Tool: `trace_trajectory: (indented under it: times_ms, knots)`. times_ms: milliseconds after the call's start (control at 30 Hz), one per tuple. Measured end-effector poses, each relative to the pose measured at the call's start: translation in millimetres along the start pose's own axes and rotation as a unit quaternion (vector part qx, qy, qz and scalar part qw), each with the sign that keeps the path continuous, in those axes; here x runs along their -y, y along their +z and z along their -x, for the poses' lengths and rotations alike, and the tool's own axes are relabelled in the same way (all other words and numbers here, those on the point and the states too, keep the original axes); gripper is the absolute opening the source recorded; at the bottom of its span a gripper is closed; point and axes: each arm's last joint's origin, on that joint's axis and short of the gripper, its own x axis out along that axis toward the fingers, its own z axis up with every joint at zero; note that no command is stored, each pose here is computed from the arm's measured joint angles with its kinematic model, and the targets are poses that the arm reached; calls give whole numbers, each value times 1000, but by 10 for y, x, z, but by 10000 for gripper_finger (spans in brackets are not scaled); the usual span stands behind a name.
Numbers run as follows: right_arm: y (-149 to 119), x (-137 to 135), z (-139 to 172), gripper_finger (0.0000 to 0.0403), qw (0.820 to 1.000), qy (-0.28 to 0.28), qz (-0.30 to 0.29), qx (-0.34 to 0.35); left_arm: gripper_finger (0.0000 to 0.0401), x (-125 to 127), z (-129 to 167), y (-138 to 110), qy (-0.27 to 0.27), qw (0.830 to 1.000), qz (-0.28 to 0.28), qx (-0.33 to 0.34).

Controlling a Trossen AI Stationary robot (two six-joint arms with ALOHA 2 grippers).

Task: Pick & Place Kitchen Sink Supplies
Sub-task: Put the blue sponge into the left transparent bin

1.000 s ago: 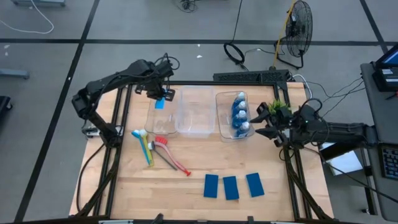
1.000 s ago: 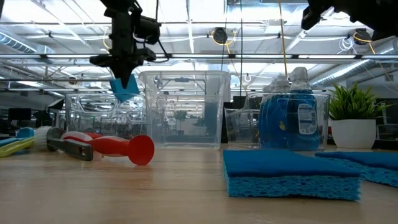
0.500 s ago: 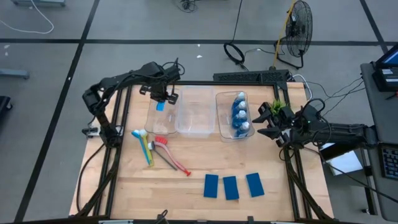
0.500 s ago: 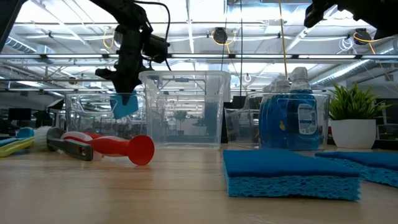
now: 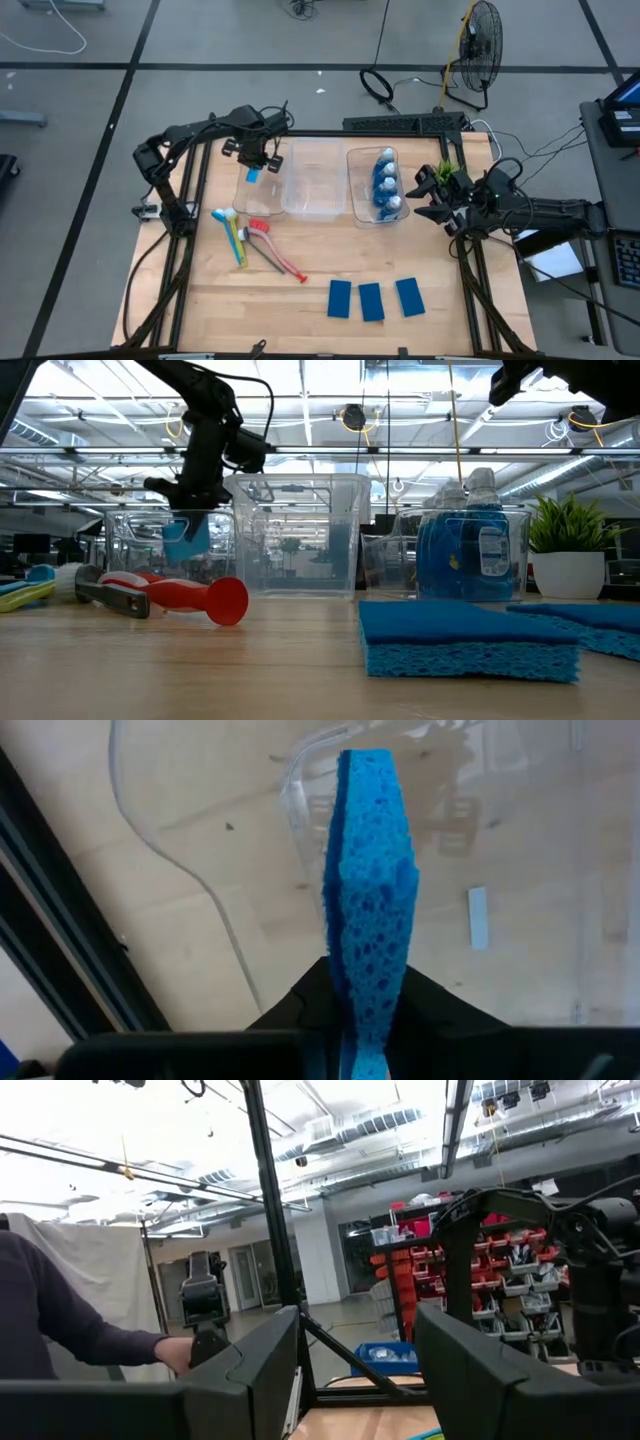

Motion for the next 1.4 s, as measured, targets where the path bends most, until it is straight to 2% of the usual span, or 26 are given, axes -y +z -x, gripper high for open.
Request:
trace_trajectory:
  times_ms: [533,700,867,1167,1400]
  knots:
    - [0,0,0,187,1000,0,-2,0,152,-8,47,3,-13,1000,-20,19]
    - [0,0,0,187,1000,0,-15,0,163,-104,230,-87,-36,998,-25,42]
    - [-1,0,0,187,1000,0,-26,0,163,-220,549,-326,-88,992,-38,85]
    - [7,-3,0,187,1000,1,-25,3,163,-321,1059,-946,-184,959,-100,189]
    - [16,-6,-1,187,1000,3,-23,7,163,-277,1317,-1317,-267,912,-167,264]
